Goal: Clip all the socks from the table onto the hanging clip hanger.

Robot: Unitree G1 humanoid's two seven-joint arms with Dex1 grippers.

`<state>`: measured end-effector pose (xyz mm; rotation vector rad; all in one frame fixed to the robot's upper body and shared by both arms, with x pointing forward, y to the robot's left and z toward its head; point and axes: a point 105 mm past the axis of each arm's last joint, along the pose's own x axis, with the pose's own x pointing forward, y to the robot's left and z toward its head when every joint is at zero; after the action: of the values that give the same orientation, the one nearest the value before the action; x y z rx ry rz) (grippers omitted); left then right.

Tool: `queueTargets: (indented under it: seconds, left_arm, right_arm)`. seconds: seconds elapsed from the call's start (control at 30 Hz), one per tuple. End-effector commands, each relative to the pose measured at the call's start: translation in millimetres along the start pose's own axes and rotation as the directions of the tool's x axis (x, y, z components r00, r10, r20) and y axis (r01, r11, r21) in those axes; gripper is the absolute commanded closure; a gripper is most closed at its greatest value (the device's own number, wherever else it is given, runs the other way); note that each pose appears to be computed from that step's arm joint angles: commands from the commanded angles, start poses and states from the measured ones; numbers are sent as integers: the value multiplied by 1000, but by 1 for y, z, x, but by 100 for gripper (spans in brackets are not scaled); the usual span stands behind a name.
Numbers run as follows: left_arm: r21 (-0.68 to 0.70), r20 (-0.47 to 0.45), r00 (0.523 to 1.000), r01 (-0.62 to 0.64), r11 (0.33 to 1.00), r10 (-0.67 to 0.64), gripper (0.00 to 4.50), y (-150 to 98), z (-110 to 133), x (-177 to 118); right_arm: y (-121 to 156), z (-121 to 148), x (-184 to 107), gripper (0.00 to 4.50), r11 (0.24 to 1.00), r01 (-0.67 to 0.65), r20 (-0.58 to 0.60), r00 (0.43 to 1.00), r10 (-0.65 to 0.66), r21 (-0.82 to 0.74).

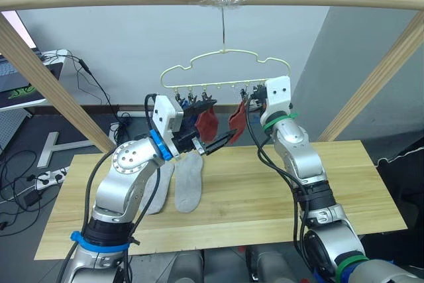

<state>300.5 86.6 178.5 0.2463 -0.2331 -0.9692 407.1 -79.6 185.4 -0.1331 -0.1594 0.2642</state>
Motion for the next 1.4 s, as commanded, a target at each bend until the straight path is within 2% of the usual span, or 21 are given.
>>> queueTargets:
  seconds: [0.03, 0.1, 0.13, 0.23, 0.37, 0.47, 0.53, 0.57, 0.63, 0.7, 0.9, 1.03, 1.13, 1.2, 1.3, 1.4]
  left_arm:
    - [-34, -194, 978, -87, 996, 79, 0, 0, -49, -13]
    - [-42, -296, 947, -146, 988, 127, 0, 2, -75, -23]
    - [-41, -365, 918, -183, 982, 156, 0, 4, -94, -30]
    - [-17, -492, 839, -277, 961, 233, 0, 7, -132, -45]
    - [-2, -557, 780, -346, 938, 286, 0, 11, -157, -49]
    - [-21, -620, 740, -348, 937, 261, 0, 5, -178, -49]
    - [-20, -655, 703, -383, 923, 278, 0, 5, -190, -52]
    - [-5, -686, 667, -406, 914, 292, 0, 7, -200, -56]
    - [-46, -735, 630, -418, 907, 253, 0, 0, -214, -62]
    - [-104, -759, 623, -400, 911, 187, 38, -12, -222, -66]
    - [-141, -738, 658, -367, 919, 149, 195, -16, -217, -66]
    - [-241, -672, 737, -313, 919, 75, 307, -27, -203, -51]
    - [-306, -627, 778, -281, 910, 29, 392, -36, -194, -41]
    - [-379, -542, 840, -262, 887, 16, 448, -40, -176, -25]
    - [-463, -394, 919, -210, 861, 12, 449, -43, -143, 1]
    - [-468, -237, 971, -126, 875, 13, 449, -46, -105, 29]
  right_arm:
    - [-5, 7, -9, 449, 999, -44, -19, 999, 45, 8]
    - [-5, 5, -13, 449, 997, -74, -45, 996, 74, 3]
    - [-5, 6, -16, 449, 996, -86, -56, 995, 86, 4]
    - [-8, 8, -23, 449, 994, -105, -80, 991, 105, 7]
    - [-9, 10, -28, 449, 994, -112, -98, 989, 113, 16]
    - [-9, 10, -31, 449, 994, -108, -110, 988, 109, 19]
    - [-9, 9, -32, 449, 994, -107, -117, 987, 109, 23]
    - [-9, 9, -32, 449, 994, -103, -120, 987, 106, 28]
    - [-8, 9, -32, 449, 994, -100, -121, 987, 103, 34]
    - [-7, 10, -32, 450, 995, -99, -121, 987, 102, 34]
    - [-13, 10, -32, 450, 994, -74, -129, 988, 84, 78]
    - [-18, 14, -31, 450, 992, -75, -133, 987, 88, 98]
    - [-23, 16, -32, 450, 989, -75, -150, 984, 94, 125]
    - [-27, 18, -33, 450, 979, -62, -170, 981, 96, 193]
    - [-34, 23, -35, 450, 951, -42, -203, 973, 108, 307]
    - [-43, 28, -37, 450, 889, 4, -259, 957, 130, 458]
